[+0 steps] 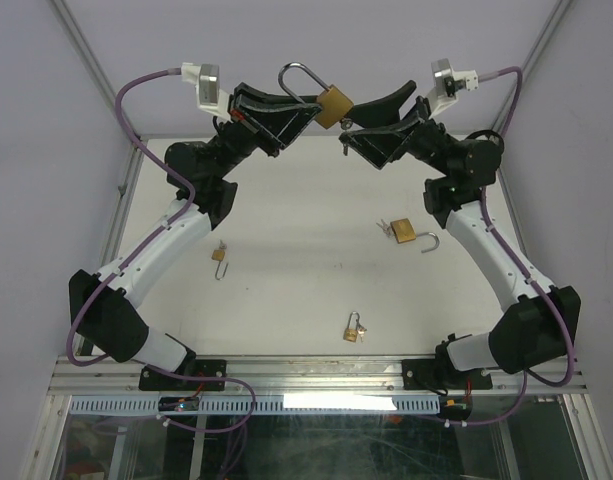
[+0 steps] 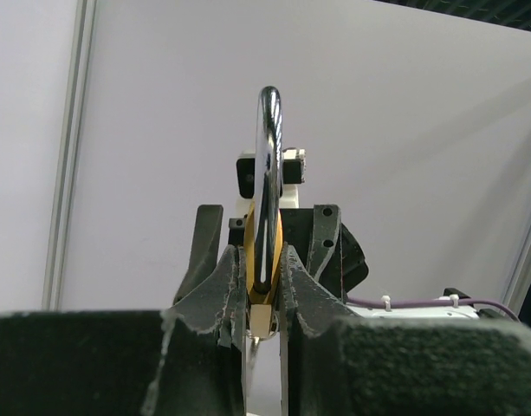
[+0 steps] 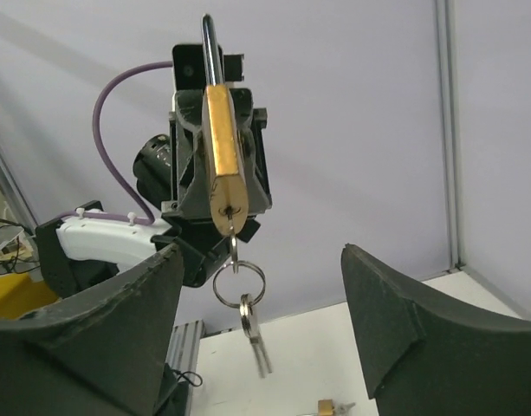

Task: Unlock with the key
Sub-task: Unlock the lock.

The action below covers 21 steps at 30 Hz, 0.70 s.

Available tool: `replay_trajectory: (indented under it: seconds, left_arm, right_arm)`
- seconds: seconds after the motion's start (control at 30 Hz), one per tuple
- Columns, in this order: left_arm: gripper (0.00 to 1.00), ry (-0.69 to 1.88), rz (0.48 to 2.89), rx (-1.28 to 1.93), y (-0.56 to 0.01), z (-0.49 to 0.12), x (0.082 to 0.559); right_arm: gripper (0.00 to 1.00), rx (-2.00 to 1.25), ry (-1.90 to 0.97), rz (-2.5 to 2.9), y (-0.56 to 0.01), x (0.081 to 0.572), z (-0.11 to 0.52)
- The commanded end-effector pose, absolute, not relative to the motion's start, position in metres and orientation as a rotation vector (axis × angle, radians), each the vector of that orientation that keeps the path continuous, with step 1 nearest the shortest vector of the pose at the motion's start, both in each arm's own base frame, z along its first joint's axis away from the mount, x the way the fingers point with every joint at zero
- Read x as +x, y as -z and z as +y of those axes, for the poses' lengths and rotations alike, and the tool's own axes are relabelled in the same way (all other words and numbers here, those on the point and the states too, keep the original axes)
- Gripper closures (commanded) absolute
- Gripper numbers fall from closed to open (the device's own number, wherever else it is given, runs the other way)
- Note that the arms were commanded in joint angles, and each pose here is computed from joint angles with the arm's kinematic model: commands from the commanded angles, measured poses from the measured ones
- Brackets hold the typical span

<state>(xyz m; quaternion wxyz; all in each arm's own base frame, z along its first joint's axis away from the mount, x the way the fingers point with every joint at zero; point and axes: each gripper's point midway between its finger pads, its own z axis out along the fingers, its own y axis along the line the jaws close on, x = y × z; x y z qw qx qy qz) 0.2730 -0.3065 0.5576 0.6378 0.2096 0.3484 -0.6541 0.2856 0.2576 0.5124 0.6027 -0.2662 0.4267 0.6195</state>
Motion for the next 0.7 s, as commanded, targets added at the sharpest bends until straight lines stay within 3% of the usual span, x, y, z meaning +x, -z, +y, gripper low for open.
replay_trajectory:
  seconds: [0.0,0.07,0.2,0.33,0.57,0.67]
  left_arm:
    - [1.00,1.452,0.591,0.510,-0.6022,-0.2824,0.2386]
    - [1.00,1.455,0.597,0.507,-0.6007,-0.2828,0.2397]
    - [1.00,1.457,0.590,0.511,-0.6013,-0.2825,0.2379]
    - [1.00,1.458,0.593,0.512,-0.6006,-0.2831,0.2383]
    - [1.00,1.458,0.598,0.515,-0.5994,-0.2836,0.2387]
    - [1.00,1.460,0.594,0.514,-0.6005,-0.2834,0.2376]
  right_arm:
    - [0.28,-0.644,-1.430,0.918,-0.5280,0.2549,0.2483]
    - [0.32,-0.638,-1.419,0.905,-0.5307,0.2535,0.2466]
    - [0.60,-0.655,-1.436,0.891,-0.5325,0.2490,0.2470]
    - [0.66,-0.668,-1.460,0.901,-0.5320,0.2489,0.2494]
    - [1.00,-0.673,-1.480,0.898,-0.5362,0.2503,0.2507]
    - [1.00,-0.684,-1.488,0.894,-0.5377,0.2477,0.2515]
